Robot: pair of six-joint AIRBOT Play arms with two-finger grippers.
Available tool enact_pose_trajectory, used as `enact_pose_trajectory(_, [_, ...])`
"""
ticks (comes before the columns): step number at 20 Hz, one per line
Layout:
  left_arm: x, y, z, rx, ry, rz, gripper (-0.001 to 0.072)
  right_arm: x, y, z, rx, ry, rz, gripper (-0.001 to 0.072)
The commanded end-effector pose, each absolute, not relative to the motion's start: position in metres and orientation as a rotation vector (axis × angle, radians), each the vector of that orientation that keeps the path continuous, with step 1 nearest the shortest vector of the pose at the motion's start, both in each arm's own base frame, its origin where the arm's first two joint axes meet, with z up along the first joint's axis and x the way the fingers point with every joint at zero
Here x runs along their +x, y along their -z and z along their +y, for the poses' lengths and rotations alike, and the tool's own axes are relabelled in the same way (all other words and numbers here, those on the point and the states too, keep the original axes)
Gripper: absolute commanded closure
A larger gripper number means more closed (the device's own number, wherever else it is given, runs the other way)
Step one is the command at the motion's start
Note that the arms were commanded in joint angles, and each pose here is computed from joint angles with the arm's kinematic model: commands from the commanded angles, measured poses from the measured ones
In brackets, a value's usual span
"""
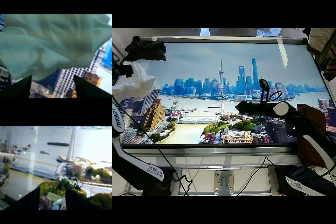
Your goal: Fold the shirts.
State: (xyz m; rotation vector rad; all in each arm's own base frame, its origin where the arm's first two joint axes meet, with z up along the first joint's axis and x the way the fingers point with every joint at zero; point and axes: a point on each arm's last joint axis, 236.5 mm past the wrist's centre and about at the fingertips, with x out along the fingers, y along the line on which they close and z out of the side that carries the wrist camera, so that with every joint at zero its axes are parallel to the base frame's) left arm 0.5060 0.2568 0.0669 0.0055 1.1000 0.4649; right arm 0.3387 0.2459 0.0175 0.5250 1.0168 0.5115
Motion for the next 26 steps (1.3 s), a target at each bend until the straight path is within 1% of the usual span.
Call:
enact_pose_trajectory(1, [0.522, -0.042, 0.313, 0.031, -0.497, 1.015, 0.0088, 0.345, -0.017, 0.266, 0.639, -0.492, 1.004, 0.0333])
enact_pose_trajectory(3, [0.536, -0.021, 0.314, 0.022, -0.479, 0.995, 0.0097, 0.355, -0.02, 0.263, 0.668, -0.467, 0.97, 0.0332])
enact_pose_trajectory(7, [0.537, 0.046, 0.286, -0.121, -0.391, 1.107, 0.0097, 0.37, -0.026, 0.257, 0.691, -0.433, 0.905, 0.0332])
enact_pose_trajectory(9, [0.546, 0.049, 0.276, -0.173, -0.36, 1.08, 0.0099, 0.37, -0.026, 0.257, 0.691, -0.432, 0.906, 0.0332])
enact_pose_trajectory(10, [0.55, 0.048, 0.274, -0.185, -0.354, 1.066, 0.0154, 0.37, -0.026, 0.257, 0.69, -0.433, 0.905, 0.0333])
enact_pose_trajectory(12, [0.548, 0.049, 0.272, -0.189, -0.346, 1.076, 0.0685, 0.371, -0.027, 0.256, 0.686, -0.432, 0.9, 0.0333])
enact_pose_trajectory(13, [0.548, 0.051, 0.265, -0.216, -0.329, 1.085, 0.0691, 0.371, -0.027, 0.256, 0.687, -0.431, 0.897, 0.0334])
enact_pose_trajectory(14, [0.549, 0.051, 0.249, -0.277, -0.288, 1.092, 0.0691, 0.373, -0.028, 0.255, 0.685, -0.427, 0.889, 0.0337])
enact_pose_trajectory(15, [0.555, 0.048, 0.223, -0.375, -0.212, 1.085, 0.0692, 0.377, -0.029, 0.253, 0.672, -0.424, 0.868, 0.0345])
enact_pose_trajectory(16, [0.564, 0.037, 0.181, -0.484, -0.061, 1.065, 0.0692, 0.382, -0.03, 0.249, 0.65, -0.414, 0.842, 0.0371])
enact_pose_trajectory(17, [0.573, 0.018, 0.13, -0.582, 0.135, 1.035, 0.0693, 0.388, -0.032, 0.242, 0.609, -0.406, 0.818, 0.0426])
enact_pose_trajectory(18, [0.575, -0.004, 0.079, -0.647, 0.327, 1.012, 0.0694, 0.393, -0.034, 0.234, 0.592, -0.398, 0.809, 0.045])
enact_pose_trajectory(19, [0.57, -0.024, 0.028, -0.695, 0.5, 1.015, 0.0695, 0.399, -0.038, 0.225, 0.597, -0.389, 0.814, 0.045])
enact_pose_trajectory(20, [0.559, -0.039, -0.024, -0.704, 0.653, 1.051, 0.0695, 0.403, -0.043, 0.214, 0.594, -0.384, 0.827, 0.0449])
enact_pose_trajectory(21, [0.547, -0.046, -0.075, -0.672, 0.762, 1.095, 0.0696, 0.406, -0.046, 0.203, 0.583, -0.382, 0.846, 0.0448])
enact_pose_trajectory(23, [0.523, -0.052, -0.177, -0.567, 0.924, 1.161, 0.0695, 0.408, -0.051, 0.178, 0.533, -0.372, 0.889, 0.0447])
enact_pose_trajectory(26, [0.445, -0.047, -0.339, -0.358, 1.167, 1.254, 0.0695, 0.41, -0.058, 0.136, 0.451, -0.317, 0.902, 0.0447])
